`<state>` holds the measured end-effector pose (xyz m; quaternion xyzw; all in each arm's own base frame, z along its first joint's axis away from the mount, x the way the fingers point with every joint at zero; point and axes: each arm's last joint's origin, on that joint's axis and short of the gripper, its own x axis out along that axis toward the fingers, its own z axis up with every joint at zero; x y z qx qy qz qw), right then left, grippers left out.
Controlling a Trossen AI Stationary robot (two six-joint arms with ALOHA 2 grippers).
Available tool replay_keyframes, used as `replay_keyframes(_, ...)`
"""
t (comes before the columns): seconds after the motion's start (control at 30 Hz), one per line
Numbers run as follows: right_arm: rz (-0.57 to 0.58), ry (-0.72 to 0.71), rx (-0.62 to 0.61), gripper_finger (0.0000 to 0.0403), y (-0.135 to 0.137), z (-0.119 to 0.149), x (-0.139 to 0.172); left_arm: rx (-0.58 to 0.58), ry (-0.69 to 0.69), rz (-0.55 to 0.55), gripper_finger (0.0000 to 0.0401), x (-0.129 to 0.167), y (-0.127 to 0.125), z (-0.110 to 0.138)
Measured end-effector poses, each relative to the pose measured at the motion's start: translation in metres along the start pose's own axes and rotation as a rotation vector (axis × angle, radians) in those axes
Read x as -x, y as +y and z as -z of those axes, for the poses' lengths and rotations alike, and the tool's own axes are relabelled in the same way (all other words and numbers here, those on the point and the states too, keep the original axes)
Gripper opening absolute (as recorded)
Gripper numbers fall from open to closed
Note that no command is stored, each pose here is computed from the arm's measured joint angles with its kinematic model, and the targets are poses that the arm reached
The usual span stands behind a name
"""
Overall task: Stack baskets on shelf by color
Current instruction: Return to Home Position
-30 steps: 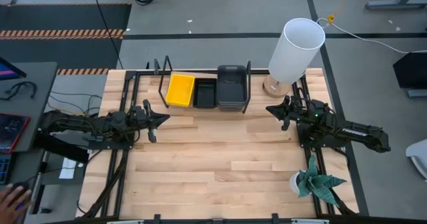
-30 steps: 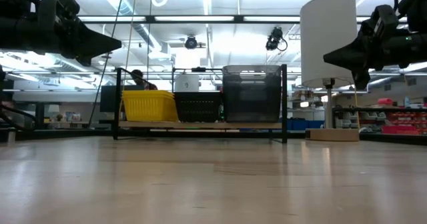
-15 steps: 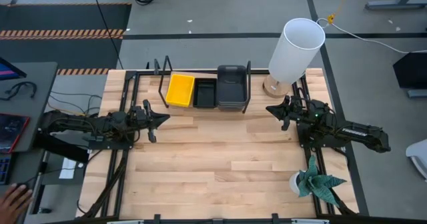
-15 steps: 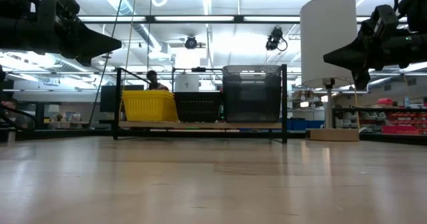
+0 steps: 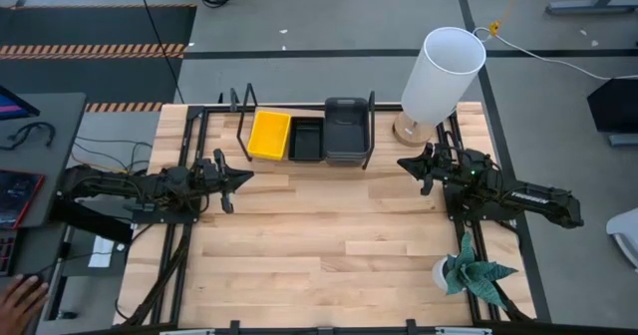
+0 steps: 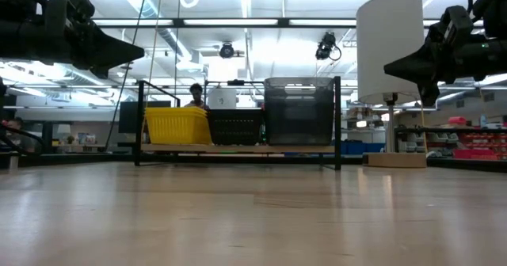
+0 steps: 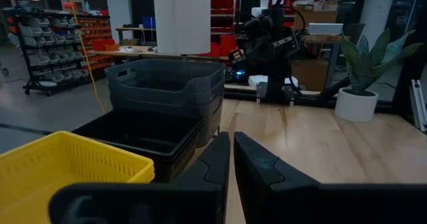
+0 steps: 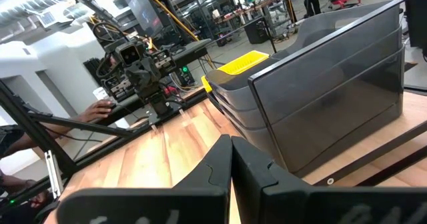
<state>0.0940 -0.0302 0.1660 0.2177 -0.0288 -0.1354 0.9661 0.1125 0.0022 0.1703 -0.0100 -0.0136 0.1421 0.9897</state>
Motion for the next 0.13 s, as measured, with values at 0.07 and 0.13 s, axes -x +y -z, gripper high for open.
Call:
replay_keyframes(0.07,0.000,0.000,0.000,0.0012,0.0000,0.0000,0.0000,0.000,0.000,0.000,0.0032,0.0000,0.0000,0.0000)
replay_keyframes(0.13,0.000,0.000,0.000,0.0012,0.0000,0.0000,0.0000,0.000,0.000,0.000,0.0034,0.0000,0.0000,0.0000)
